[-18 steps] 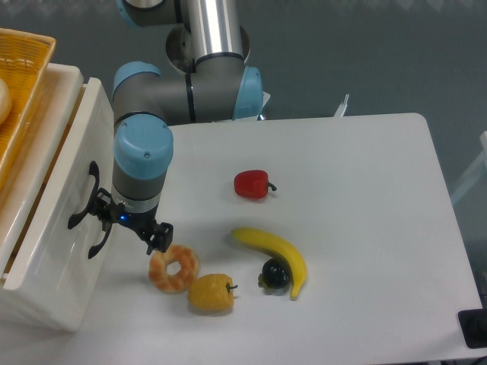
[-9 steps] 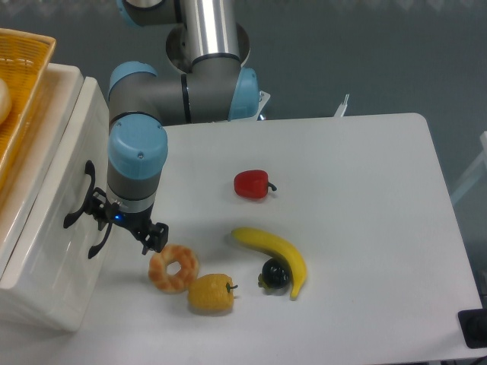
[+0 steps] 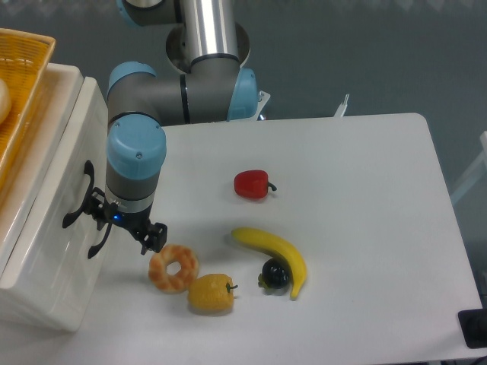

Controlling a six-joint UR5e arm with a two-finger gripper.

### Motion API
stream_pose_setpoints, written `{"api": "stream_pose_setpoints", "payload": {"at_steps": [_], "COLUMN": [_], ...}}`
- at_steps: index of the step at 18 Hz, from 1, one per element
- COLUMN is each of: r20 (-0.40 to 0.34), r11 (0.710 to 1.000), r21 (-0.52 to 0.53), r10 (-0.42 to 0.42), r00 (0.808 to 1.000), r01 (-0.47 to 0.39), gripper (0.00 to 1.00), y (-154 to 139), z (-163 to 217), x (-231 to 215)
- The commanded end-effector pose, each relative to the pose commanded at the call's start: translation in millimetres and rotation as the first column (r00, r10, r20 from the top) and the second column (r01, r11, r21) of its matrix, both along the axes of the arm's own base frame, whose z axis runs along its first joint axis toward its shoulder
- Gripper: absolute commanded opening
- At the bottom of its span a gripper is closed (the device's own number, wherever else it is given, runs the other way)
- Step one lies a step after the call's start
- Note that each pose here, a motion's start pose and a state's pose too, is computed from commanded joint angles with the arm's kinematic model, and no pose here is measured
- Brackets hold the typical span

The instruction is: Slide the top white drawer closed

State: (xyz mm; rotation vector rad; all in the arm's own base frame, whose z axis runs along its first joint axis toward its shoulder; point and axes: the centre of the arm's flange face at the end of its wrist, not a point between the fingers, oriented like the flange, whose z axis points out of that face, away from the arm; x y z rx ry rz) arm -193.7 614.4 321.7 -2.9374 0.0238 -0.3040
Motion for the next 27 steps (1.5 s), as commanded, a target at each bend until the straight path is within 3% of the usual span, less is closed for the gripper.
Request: {"api": "stream_pose_setpoints", "payload": {"at_steps": [9, 14, 17, 19, 21, 26, 27], "r20": [-0.007, -0.089, -0.143, -0.206, -0.284, -0.363, -0.385], "r11": [1.0, 0.999, 0.997, 0.991, 0.98, 0.964, 0.96], "r21": [0.008, 0.025, 0.077, 0.089, 0.057, 0.04, 0.008], "r10": [0.009, 0.024, 0.029, -0.077, -0.169, -0.232, -0.255], "r00": [1.0, 0.996, 0.989, 0.975, 0.944, 0.903, 0.887], "r01": [-0.009, -0.022, -0.018, 0.097, 0.192, 0.263, 0.279], "gripper": [1.0, 1.0, 1.0, 1.0, 1.0, 1.0, 1.0], "y": [0.6, -15.4, -37.8, -50.6, -68.3, -112.2, -125.9], "z": [4.2, 24.6, 56.7, 70.8, 81.4, 107.8, 110.4], "x": [-7.3, -65.9, -107.8, -121.6, -141.7, -181.9, -194.5]}}
